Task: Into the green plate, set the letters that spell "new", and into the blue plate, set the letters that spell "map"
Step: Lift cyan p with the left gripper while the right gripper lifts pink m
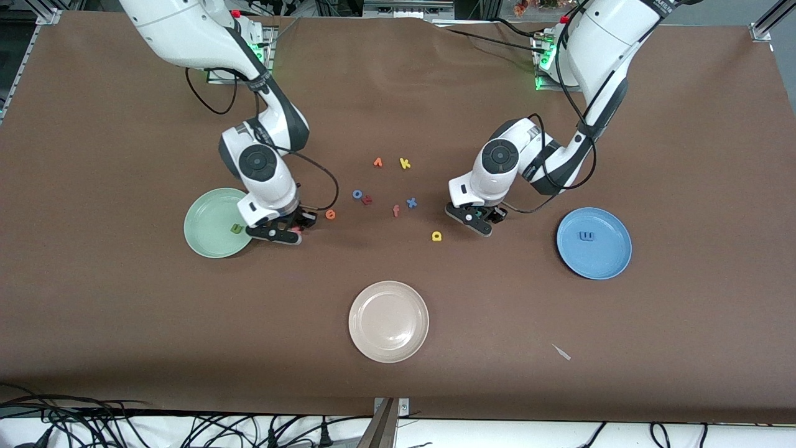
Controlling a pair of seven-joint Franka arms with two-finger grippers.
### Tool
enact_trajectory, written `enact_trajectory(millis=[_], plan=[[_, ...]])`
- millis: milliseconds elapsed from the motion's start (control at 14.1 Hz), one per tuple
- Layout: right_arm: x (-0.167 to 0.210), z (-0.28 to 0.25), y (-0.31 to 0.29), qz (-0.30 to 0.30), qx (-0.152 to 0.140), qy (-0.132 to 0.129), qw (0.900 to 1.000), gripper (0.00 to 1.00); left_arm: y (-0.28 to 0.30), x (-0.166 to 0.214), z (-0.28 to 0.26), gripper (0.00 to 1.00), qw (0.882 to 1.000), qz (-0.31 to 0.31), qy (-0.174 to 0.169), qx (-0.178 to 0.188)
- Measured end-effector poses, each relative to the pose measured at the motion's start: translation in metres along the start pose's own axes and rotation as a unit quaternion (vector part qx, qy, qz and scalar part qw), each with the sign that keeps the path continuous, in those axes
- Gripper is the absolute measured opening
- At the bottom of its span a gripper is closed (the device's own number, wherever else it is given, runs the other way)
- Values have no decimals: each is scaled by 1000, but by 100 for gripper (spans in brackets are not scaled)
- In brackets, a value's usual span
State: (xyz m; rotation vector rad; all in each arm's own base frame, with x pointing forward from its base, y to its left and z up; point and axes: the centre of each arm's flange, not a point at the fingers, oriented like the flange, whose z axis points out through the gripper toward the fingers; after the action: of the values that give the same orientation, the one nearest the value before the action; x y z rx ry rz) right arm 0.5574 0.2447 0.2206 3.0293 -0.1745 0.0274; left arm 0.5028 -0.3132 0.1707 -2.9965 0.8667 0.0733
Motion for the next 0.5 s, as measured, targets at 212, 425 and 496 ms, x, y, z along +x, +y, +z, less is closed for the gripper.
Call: enact_trajectory(millis=[212, 425, 496], plan=[[22, -38, 46, -42, -33, -14, 998, 27, 0, 1, -1, 38, 1000, 0, 1, 0], [24, -38, 91, -60, -47, -26, 997, 27, -4, 2, -2, 28, 1000, -3, 2, 1], [19, -32, 101, -62, -48, -32, 996, 27, -9, 2, -2, 28, 1000, -7, 3, 2]])
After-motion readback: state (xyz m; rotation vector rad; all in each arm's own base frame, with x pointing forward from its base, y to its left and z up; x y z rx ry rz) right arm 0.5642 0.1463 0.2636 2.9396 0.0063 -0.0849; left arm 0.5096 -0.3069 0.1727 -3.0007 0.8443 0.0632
